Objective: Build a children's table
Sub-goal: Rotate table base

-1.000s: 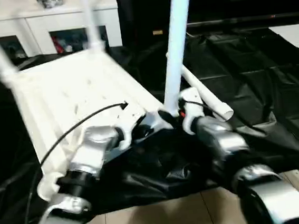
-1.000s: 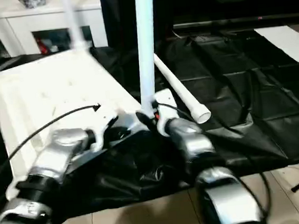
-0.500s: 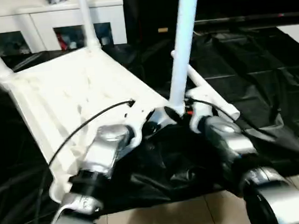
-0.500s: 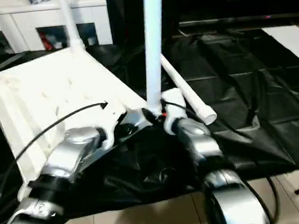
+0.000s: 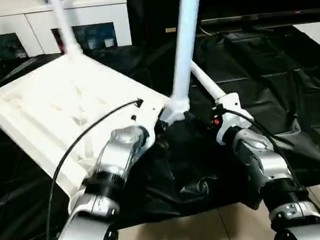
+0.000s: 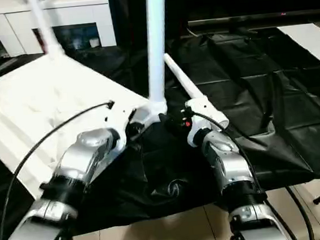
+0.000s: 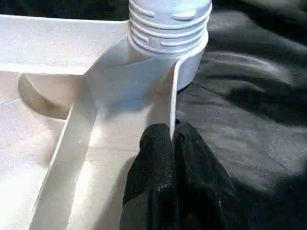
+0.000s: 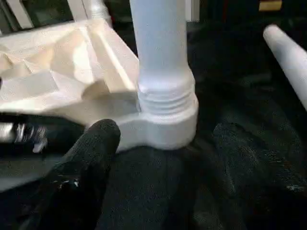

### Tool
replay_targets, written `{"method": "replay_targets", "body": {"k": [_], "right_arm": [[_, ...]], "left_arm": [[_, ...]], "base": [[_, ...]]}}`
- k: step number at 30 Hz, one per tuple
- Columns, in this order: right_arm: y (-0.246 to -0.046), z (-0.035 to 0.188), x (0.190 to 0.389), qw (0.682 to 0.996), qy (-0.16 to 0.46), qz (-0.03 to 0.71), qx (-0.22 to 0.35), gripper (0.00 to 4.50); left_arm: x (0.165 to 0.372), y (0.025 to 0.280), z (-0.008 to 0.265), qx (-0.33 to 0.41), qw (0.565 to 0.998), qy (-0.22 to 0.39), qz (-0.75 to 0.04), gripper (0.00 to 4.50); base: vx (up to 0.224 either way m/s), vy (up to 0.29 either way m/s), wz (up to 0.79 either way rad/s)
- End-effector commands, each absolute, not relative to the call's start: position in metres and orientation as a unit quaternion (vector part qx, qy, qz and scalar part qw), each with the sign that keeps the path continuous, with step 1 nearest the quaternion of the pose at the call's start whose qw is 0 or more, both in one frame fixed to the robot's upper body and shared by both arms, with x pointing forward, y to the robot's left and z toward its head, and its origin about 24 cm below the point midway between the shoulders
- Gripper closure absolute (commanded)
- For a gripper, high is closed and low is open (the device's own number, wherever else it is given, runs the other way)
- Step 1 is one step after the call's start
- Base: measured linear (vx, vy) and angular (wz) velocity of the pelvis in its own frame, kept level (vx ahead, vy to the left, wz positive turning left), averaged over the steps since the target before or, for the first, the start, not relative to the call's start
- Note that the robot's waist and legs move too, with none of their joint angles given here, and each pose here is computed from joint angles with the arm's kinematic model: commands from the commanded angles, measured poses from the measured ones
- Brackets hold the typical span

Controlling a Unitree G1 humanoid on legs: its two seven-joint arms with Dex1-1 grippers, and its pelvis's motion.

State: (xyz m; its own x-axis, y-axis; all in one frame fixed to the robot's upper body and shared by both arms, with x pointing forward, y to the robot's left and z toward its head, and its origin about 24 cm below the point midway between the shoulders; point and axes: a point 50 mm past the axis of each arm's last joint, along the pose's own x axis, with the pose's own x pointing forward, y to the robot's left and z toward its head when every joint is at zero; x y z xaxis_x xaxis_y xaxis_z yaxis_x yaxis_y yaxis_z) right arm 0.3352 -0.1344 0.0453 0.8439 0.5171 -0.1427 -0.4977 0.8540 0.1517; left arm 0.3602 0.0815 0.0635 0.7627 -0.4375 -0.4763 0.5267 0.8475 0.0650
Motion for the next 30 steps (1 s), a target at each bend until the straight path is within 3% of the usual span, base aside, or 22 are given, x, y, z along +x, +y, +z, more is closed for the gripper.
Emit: {"method": "replay_targets", "body": {"k": [1,2,3,8,14,21,22,24,27,30], "right_arm": [[-0.135,0.040,0.335,0.961,0.107,0.249,0.048,0.99],[-0.135,0.040,0.335,0.962,0.108,0.246,0.048,0.99],[-0.133,0.039,0.339,0.966,0.113,0.229,0.046,0.96],[-0.127,0.037,0.340,0.965,0.127,0.225,0.035,0.96],[-0.112,0.034,0.343,0.959,0.146,0.244,0.013,0.96],[-0.102,0.037,0.345,0.955,0.144,0.260,0.007,0.96],[-0.099,0.037,0.346,0.953,0.146,0.267,0.008,0.96],[-0.097,0.037,0.346,0.952,0.147,0.269,0.007,0.96],[-0.091,0.035,0.348,0.949,0.155,0.276,0.003,0.96],[-0.089,0.034,0.349,0.948,0.158,0.277,0.002,0.96]], "left_arm": [[0.368,0.094,0.069,0.081,0.950,0.224,-0.204,4.50],[0.369,0.093,0.070,0.077,0.950,0.222,-0.205,4.50],[0.372,0.089,0.078,0.057,0.953,0.187,-0.232,4.05],[0.374,0.090,0.085,0.075,0.955,0.159,-0.239,3.66],[0.376,0.106,0.100,0.146,0.961,0.099,-0.213,3.61],[0.370,0.167,0.129,0.230,0.960,0.095,-0.125,3.61],[0.363,0.191,0.139,0.268,0.953,0.108,-0.090,3.61],[0.361,0.200,0.142,0.282,0.950,0.114,-0.078,3.61],[0.342,0.240,0.151,0.358,0.917,0.173,-0.020,3.61],[0.331,0.256,0.152,0.386,0.900,0.204,0.000,3.61]], "base": [[0.000,0.000,0.00],[0.000,0.000,0.00],[0.000,0.000,0.00],[0.000,0.000,0.00],[0.000,0.000,0.00],[0.000,0.000,0.00],[0.000,0.000,0.00],[0.000,0.000,0.00],[0.000,0.000,0.00],[0.000,0.000,0.00]]}}
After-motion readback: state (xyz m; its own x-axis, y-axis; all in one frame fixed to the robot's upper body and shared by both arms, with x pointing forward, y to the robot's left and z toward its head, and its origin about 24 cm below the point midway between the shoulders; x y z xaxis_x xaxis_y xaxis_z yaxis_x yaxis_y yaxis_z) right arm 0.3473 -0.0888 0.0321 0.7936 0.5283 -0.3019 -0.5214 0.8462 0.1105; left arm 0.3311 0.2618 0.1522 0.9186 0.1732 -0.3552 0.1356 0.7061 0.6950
